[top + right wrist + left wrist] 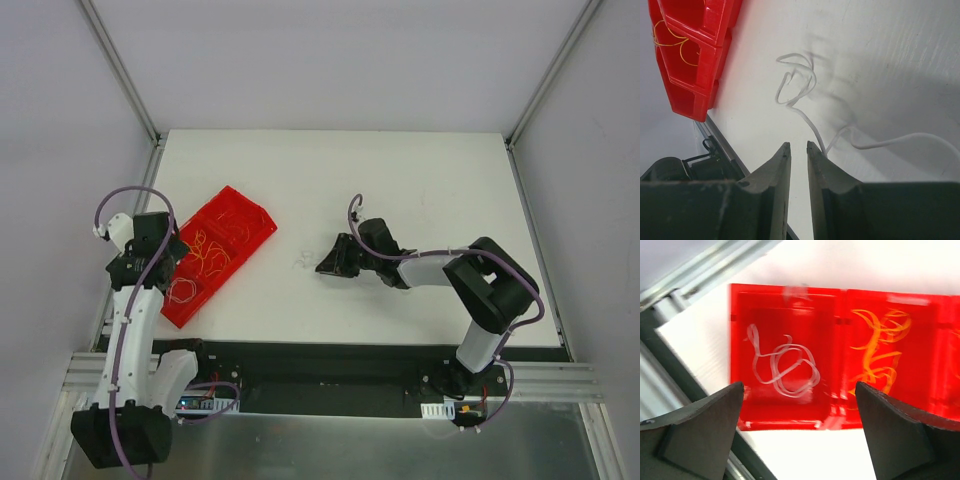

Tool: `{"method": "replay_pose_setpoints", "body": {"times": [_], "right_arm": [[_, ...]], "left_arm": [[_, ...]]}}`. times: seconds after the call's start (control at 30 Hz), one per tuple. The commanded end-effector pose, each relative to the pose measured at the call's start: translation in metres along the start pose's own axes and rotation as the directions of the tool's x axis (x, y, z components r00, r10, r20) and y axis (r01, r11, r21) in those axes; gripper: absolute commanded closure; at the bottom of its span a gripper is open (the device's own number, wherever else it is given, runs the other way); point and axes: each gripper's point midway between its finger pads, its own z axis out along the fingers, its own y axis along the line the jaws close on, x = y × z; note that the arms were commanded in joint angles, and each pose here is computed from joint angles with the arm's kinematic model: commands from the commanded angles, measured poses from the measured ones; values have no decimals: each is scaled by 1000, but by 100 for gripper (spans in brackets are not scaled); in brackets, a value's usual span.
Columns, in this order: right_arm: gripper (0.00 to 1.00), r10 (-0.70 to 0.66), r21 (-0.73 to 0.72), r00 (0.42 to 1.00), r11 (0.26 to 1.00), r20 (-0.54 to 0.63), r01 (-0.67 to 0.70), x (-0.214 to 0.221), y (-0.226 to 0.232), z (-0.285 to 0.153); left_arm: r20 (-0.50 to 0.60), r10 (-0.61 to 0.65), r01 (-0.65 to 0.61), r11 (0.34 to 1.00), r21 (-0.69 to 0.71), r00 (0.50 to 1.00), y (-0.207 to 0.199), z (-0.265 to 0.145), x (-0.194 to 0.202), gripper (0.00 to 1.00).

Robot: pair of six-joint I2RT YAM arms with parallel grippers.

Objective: Untangle the cables

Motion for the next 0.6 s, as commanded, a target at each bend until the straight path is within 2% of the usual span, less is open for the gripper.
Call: {"method": "replay_pose_setpoints", "body": {"times": [0.0,0.1,0.17,0.33,0.4,0.43,0.5,0.57], "right_arm": [[78,-64,-81,997,994,51,68,-12,28,-2],[75,-161,-95,984,981,82,169,-7,45,-6],[72,-228,-97,969,967,96,237,1,56,-9],[68,-281,-51,946,955,159,293,7,56,-26],[65,-278,-51,944,955,176,291,8,54,-36],[64,-279,-41,941,956,193,292,5,54,-44],[57,-289,52,938,957,191,285,5,34,-61],[49,-293,232,943,939,158,253,5,-5,-86]], "left_arm": [[-46,42,-23,936,352,998,-61,-38,4,9],[-36,172,-118,797,592,984,-112,-73,26,13],[-11,261,-181,696,694,965,-140,-97,41,14],[120,447,-338,448,828,887,-207,-150,66,15],[130,489,-350,391,851,863,-231,-161,70,14],[132,505,-330,325,886,853,-244,-178,70,14],[133,550,-320,259,912,824,-259,-188,82,15],[151,590,-333,214,918,793,-265,-186,97,15]]}}
